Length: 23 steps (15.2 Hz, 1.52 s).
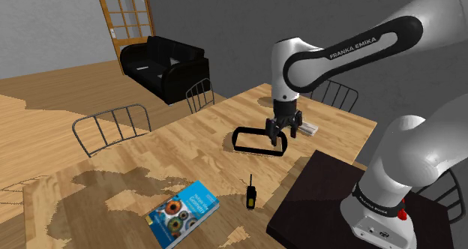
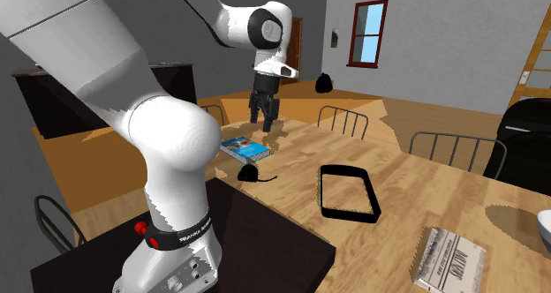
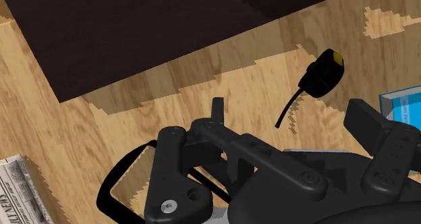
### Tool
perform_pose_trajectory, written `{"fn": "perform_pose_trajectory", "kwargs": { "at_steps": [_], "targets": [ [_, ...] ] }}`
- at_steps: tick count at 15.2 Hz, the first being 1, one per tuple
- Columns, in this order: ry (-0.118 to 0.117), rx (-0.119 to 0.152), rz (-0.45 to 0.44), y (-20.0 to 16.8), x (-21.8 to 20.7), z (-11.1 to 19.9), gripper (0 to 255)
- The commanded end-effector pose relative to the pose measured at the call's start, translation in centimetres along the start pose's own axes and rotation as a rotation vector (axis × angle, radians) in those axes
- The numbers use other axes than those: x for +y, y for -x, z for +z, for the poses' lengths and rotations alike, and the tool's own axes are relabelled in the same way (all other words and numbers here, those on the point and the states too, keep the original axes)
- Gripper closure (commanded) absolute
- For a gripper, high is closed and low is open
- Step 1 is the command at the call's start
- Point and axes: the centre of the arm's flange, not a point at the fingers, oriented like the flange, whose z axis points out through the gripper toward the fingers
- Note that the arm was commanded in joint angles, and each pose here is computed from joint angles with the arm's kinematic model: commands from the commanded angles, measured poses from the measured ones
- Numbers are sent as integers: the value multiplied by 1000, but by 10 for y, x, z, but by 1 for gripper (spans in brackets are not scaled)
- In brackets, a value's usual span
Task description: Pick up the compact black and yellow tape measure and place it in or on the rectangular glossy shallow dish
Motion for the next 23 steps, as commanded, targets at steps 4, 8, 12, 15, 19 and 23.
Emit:
{"fn": "perform_pose_trajectory", "kwargs": {
  "at_steps": [4, 8, 12, 15, 19, 23],
  "targets": [
    [-35, -7, 78, -23, -20, 55, 0],
    [-62, -14, 139, -43, -38, 99, 0],
    [-89, -21, 200, -63, -56, 143, 0],
    [-110, -27, 246, -79, -69, 176, 0],
    [-124, -31, 278, -90, -79, 204, 0],
    [-124, -31, 278, -90, -82, 225, 0]
  ]
}}
